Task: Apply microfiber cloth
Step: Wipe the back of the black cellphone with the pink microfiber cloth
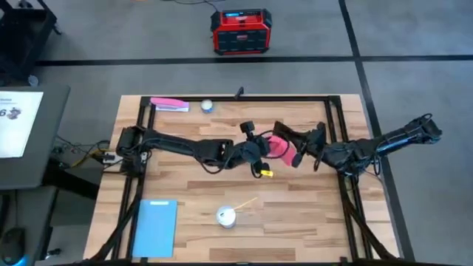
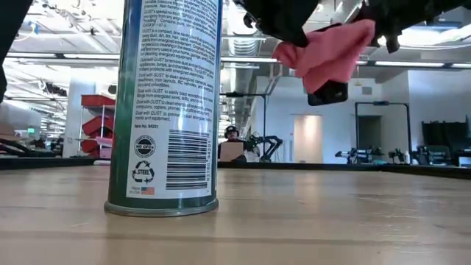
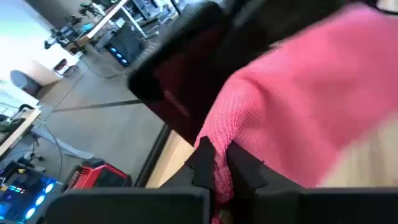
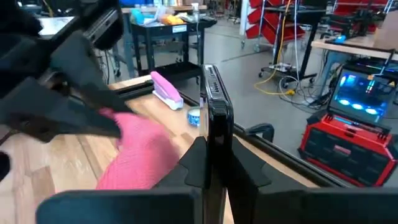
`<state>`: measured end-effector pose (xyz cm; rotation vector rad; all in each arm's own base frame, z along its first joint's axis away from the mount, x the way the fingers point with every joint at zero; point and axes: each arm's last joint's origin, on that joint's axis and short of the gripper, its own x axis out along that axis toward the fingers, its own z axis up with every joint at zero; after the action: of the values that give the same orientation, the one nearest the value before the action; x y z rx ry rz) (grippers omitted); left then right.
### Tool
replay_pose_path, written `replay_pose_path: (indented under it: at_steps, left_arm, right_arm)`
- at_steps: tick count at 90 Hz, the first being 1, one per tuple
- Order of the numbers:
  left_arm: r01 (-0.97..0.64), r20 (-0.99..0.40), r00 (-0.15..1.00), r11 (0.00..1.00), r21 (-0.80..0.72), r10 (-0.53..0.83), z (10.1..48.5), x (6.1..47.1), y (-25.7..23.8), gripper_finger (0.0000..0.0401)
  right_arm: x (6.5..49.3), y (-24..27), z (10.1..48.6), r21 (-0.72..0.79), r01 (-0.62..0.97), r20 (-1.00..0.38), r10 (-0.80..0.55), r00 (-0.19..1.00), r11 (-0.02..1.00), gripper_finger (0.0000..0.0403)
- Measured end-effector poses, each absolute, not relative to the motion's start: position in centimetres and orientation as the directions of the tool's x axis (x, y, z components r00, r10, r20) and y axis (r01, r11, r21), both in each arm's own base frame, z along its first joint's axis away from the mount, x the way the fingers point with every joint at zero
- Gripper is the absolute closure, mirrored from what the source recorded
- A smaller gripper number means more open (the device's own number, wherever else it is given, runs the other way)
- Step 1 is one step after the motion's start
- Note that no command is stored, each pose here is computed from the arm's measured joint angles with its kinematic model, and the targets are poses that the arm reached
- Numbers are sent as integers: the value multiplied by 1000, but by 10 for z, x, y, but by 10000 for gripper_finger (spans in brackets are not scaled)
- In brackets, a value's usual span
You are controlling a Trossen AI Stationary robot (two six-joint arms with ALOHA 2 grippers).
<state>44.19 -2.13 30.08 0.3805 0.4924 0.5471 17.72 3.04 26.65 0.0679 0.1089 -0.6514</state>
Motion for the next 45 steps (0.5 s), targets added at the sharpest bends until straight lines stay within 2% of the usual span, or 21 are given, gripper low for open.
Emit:
replay_pose_path:
  at_steps: [26, 45]
  left_arm:
    - [-400, -352, 759, 819, 411, 547, 300, 443, -11, 401]
    - [-404, -383, 759, 843, 356, 526, 267, 439, -13, 401]
  right_arm:
    - [177, 36, 272, 35, 578, -82, -574, 815, 815, 385]
    - [177, 36, 272, 39, 575, -80, -571, 817, 817, 385]
